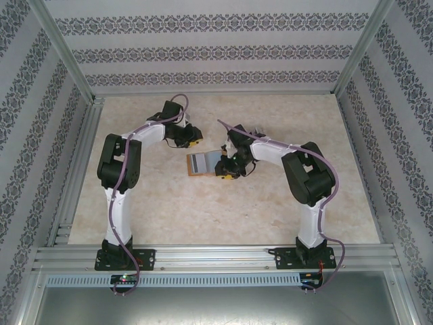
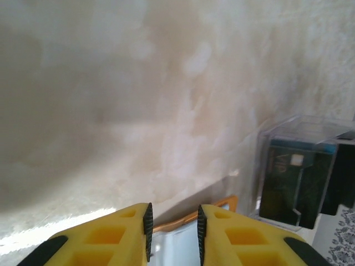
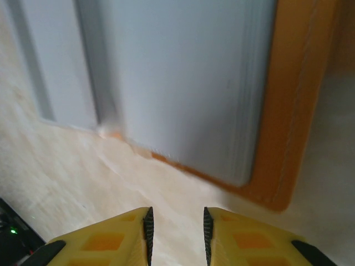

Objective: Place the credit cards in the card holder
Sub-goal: Rotate the card holder at the center of the table.

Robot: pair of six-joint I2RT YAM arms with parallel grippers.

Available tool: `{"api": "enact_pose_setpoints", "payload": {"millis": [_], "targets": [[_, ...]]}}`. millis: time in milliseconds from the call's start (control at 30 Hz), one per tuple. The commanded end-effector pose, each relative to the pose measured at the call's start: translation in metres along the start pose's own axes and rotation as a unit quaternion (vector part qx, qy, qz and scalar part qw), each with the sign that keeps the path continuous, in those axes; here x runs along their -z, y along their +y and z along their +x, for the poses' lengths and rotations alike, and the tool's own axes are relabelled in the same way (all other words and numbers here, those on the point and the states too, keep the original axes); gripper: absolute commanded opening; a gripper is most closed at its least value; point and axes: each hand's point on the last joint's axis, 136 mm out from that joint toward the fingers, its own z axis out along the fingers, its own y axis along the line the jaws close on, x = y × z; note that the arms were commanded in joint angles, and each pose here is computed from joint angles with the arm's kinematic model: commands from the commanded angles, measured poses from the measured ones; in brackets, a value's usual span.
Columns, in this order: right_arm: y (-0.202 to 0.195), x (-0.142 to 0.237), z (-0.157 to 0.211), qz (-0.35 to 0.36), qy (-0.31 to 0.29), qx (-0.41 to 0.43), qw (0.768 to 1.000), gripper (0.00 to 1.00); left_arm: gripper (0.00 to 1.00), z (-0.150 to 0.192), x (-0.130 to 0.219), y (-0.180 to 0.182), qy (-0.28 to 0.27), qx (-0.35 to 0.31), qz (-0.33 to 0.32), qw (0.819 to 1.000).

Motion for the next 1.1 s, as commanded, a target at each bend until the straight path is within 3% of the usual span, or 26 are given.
{"api": "enact_pose_setpoints", "payload": {"millis": [0,233,533,900,1067], "targets": [[-0.008,0.0,-0.01,0.025,-0.021,0.001,0.999,0.34,0.29,0.018,-0.001,0.008,0.037,-0.002,-0.006,0.999],[-0.007,0.014,-0.065,0.024,-0.073,0.005,0.997,0.34,0.26,0.053,0.008,0.034,0.06,0.011,-0.027,0.998],[0.019,0.003,-0.117,-0.028,-0.074,0.018,0.997,0.35,0.24,0.084,0.032,0.044,0.047,0.037,-0.031,0.998],[0.065,-0.036,-0.12,-0.069,-0.012,0.054,0.996,0.35,0.24,0.115,0.037,0.026,0.053,0.042,-0.023,0.997],[0.077,-0.031,-0.119,-0.07,-0.013,0.073,0.995,0.38,0.24,0.122,0.032,0.01,0.058,0.037,-0.012,0.998]]}}
